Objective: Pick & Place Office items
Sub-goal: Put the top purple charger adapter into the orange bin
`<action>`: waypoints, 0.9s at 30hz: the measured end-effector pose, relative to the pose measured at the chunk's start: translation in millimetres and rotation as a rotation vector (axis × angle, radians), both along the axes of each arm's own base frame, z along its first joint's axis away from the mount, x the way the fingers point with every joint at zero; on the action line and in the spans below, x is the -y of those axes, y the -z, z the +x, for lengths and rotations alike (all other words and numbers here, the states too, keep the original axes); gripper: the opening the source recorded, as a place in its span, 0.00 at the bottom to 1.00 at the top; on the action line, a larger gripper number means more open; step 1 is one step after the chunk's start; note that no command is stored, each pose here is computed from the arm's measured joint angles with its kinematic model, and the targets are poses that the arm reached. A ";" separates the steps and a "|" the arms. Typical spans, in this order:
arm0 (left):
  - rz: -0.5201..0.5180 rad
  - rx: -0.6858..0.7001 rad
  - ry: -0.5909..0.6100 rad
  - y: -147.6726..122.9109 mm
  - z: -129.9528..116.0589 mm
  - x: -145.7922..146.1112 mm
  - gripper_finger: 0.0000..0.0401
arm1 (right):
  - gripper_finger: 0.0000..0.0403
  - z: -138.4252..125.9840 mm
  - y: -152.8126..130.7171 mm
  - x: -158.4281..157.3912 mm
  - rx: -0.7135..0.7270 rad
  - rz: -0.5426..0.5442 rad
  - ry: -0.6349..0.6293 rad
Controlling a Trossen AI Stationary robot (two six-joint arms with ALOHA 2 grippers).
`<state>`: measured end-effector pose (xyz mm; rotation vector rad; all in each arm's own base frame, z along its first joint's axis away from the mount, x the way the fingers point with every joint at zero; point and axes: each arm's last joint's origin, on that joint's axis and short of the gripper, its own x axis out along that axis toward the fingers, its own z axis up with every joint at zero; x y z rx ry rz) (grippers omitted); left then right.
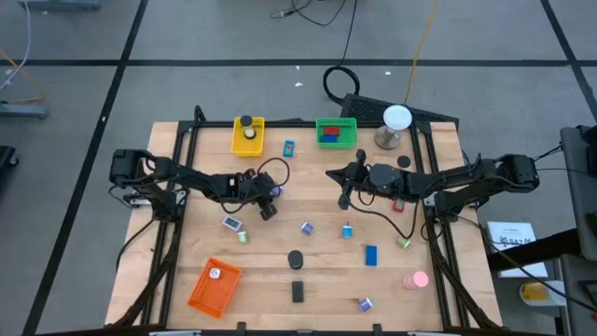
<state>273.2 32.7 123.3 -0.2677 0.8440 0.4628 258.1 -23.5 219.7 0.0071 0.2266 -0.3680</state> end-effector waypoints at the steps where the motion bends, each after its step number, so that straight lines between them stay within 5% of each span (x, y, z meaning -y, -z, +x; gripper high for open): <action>1: -0.007 0.004 -0.010 0.0 0.0 0.0 0.36 | 0.01 0.0 0.0 0.0 0.000 0.000 0.000; 13: 0.022 0.085 -0.169 -1.3 3.8 8.6 0.71 | 0.01 0.0 0.0 0.0 0.000 0.000 0.000; 27: 0.063 0.079 -0.218 19.7 11.0 8.0 0.50 | 0.01 -0.1 0.4 0.0 -0.004 0.000 0.000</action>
